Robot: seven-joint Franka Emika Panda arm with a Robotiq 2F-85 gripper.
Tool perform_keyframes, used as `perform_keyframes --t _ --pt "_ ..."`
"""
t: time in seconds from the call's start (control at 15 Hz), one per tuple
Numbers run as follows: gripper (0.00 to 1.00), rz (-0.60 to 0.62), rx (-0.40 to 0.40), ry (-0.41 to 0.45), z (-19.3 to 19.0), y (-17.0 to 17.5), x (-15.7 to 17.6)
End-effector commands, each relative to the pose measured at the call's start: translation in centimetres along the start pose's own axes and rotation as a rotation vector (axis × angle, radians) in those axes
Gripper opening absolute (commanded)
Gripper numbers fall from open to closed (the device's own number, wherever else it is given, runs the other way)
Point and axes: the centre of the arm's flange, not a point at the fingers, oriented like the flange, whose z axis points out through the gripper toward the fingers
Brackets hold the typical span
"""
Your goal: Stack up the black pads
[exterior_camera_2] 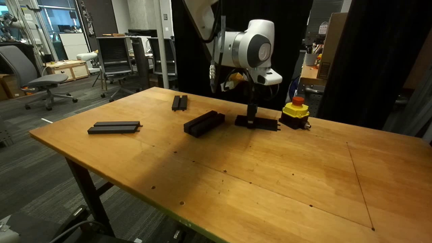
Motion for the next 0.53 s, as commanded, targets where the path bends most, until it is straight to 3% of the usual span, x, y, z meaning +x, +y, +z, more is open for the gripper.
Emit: perform_keyframes --t 0.0,0.27,0.47 --pt "0.73 -0.036 0.001 0.010 -0.4 -0.8 0.3" --pt "0.46 -0.062 0.004 0.015 -1.7 -0.7 -0.2" --pt "0.46 -0.100 0.002 0.016 -2.6 -0.1 -1.2"
